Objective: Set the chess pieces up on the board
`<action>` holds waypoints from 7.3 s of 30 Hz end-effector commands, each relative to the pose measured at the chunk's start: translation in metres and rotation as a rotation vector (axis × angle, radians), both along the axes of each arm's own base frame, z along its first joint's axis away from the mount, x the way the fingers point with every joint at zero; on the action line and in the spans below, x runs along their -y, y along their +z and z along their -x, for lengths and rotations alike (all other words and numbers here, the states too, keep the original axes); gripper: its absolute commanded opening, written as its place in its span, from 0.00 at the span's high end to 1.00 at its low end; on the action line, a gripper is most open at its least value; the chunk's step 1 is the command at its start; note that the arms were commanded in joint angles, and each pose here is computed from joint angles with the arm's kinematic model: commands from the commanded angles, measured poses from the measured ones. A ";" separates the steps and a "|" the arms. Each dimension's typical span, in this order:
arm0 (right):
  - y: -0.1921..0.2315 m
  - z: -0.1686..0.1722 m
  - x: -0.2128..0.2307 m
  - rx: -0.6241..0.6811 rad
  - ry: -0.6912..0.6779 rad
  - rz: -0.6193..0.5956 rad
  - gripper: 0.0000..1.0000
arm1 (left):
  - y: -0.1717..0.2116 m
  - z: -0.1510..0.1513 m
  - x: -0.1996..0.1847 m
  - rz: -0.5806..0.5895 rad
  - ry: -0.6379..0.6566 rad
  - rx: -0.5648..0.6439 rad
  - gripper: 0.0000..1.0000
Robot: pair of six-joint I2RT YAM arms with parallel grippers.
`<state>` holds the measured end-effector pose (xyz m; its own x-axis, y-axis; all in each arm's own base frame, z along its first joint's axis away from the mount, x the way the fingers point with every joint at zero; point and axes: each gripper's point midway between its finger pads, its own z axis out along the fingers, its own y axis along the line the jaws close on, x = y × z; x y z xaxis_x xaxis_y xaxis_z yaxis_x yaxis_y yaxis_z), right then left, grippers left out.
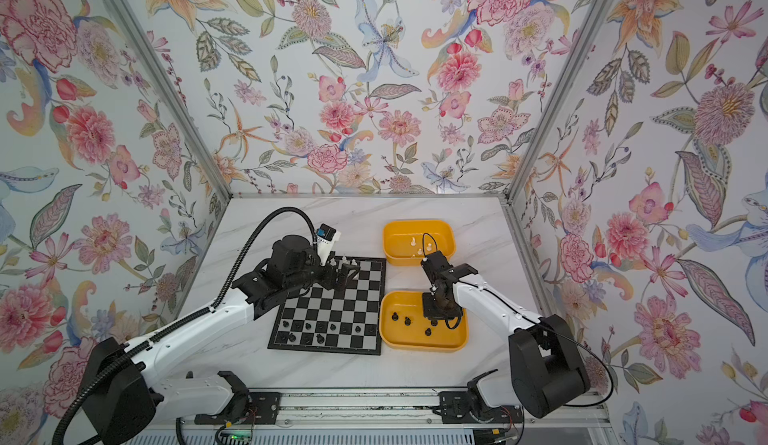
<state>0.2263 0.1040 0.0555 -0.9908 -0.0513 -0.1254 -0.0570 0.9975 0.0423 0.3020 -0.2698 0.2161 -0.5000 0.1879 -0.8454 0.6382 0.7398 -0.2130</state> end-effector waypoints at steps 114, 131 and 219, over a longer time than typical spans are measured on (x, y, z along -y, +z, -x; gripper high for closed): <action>0.023 0.079 -0.301 -0.017 0.594 -0.061 0.86 | -0.051 0.009 -0.200 0.034 0.528 -0.192 0.01; 0.013 0.076 -0.294 -0.030 0.576 -0.032 0.86 | -0.049 0.006 -0.212 0.059 0.549 -0.181 0.01; 0.009 0.004 -0.091 0.051 0.226 -0.029 0.71 | -0.025 0.035 -0.032 0.161 0.009 -0.133 0.01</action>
<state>0.2182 0.1883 0.0657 -0.9520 -0.2494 -0.1772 -0.2604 0.9646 0.0415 0.2609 -0.2339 0.1786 -0.6477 0.0486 -0.7603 0.5709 0.6919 -0.4421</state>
